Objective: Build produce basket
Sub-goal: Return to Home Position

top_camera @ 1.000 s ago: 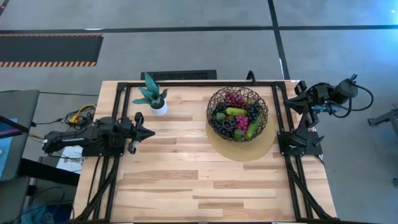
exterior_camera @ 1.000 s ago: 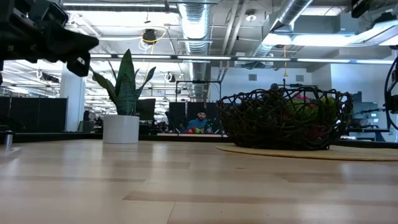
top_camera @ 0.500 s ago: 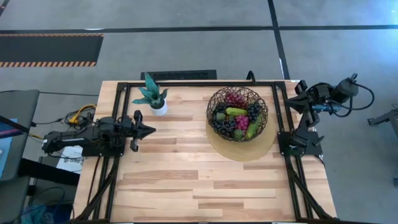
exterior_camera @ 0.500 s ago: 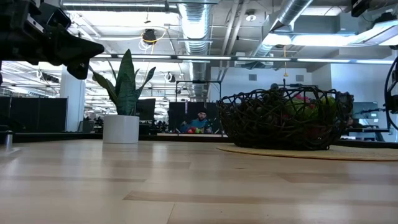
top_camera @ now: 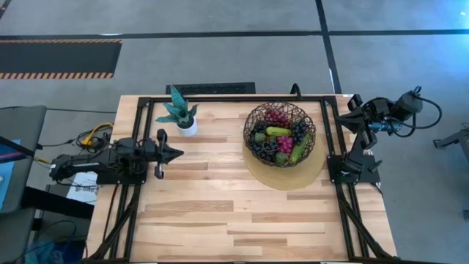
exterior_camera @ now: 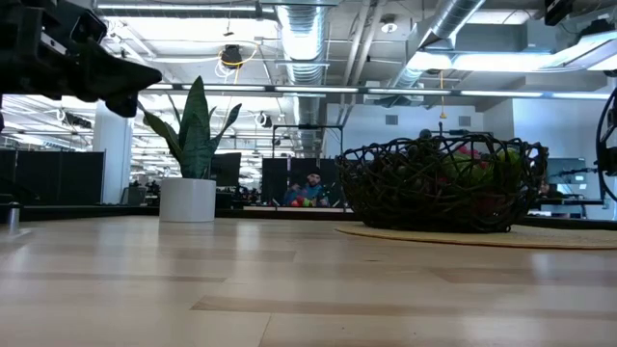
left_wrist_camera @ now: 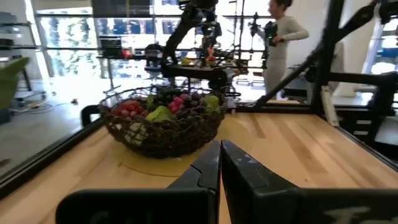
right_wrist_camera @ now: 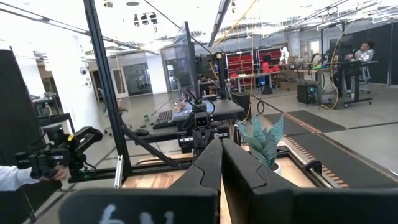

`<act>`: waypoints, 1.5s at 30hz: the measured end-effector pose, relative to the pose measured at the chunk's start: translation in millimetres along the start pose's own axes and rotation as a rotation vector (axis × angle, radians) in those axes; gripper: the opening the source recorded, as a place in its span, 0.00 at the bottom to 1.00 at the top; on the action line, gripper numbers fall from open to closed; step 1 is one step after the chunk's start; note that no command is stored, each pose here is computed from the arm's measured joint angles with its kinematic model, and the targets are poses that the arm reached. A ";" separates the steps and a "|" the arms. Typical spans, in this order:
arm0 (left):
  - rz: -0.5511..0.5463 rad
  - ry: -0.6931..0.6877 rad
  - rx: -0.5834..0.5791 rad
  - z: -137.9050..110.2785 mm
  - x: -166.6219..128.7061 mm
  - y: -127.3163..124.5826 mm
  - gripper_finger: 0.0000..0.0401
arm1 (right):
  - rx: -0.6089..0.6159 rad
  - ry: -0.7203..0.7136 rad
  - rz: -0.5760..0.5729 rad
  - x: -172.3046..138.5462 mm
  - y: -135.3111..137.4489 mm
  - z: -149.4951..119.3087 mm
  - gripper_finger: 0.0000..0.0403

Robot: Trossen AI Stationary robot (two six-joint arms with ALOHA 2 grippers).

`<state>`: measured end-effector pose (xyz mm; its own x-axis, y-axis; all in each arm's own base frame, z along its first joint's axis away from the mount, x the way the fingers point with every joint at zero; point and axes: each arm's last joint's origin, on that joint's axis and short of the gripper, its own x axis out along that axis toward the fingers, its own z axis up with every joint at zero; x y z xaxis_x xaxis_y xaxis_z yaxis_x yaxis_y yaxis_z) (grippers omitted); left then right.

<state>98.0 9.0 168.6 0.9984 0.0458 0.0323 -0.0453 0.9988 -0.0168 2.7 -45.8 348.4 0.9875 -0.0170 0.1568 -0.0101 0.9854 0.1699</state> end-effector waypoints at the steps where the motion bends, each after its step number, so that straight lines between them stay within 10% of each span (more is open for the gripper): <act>1: 0.013 0.001 0.000 -0.1 0.0 0.4 0.00 | 0.000 0.000 0.000 0.0 0.0 0.0 0.08; 20: 0.054 0.009 -0.028 -1.0 0.0 1.6 0.00 | -0.178 0.001 0.038 0.0 1.2 -1.2 0.08; 27: 0.054 0.009 -0.029 -1.0 0.0 1.6 0.00 | -0.275 0.031 0.224 -1.3 6.1 -9.6 0.08; 45: 0.102 0.012 0.082 -0.8 -0.2 3.0 0.00 | -0.236 0.128 0.334 -9.0 -2.9 -11.0 0.08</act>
<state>97.7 12.0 167.7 0.9889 0.1472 0.0222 -0.1483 0.9869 0.0628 -4.4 -46.7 335.8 0.9478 0.3160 0.0413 -0.3109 0.9453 -0.0990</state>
